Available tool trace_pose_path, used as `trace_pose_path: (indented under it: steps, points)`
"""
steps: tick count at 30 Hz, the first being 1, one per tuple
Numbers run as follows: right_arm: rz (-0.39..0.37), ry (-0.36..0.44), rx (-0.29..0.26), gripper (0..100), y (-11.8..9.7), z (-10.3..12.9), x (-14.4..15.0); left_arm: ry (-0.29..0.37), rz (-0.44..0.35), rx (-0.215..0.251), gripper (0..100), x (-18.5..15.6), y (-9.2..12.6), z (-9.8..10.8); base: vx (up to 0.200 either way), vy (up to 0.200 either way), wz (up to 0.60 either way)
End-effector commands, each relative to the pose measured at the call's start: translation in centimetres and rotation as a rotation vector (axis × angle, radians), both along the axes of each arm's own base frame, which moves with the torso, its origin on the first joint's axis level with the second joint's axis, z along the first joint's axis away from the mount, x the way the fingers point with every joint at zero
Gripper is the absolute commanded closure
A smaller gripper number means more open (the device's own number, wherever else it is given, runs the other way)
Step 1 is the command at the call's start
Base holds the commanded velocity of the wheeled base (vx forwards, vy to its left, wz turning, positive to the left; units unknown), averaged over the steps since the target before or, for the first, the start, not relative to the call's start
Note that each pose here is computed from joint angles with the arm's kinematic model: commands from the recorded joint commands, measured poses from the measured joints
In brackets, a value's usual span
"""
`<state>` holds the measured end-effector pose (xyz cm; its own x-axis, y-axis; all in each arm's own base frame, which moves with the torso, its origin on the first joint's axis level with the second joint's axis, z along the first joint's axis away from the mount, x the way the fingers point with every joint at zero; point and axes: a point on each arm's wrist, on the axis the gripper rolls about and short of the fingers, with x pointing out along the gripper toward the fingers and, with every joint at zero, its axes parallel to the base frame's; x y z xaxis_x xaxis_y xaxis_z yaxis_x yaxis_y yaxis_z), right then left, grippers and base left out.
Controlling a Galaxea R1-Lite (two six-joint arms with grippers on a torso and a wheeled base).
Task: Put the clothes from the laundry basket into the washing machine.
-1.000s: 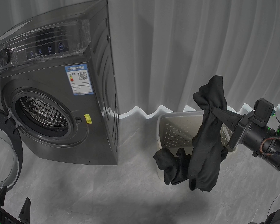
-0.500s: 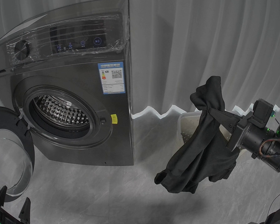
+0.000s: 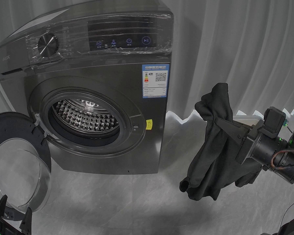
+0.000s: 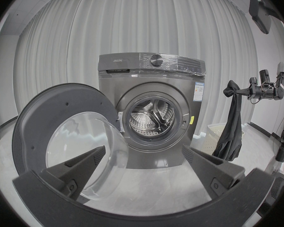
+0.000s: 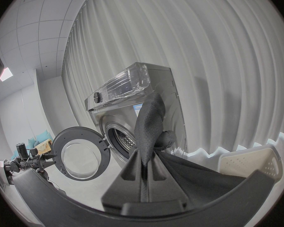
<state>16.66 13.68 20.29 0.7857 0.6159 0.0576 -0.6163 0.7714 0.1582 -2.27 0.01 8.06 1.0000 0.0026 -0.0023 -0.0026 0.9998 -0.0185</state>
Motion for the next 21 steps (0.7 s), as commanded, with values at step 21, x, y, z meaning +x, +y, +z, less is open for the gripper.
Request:
trace_pose_path:
  steps: [21]
  points:
    - [0.04,-0.039,0.024,100,0.51,0.21,-0.23,-0.002,0.001,0.0,0,-0.02,0.0,-0.48,-0.124,0.0,0.0]
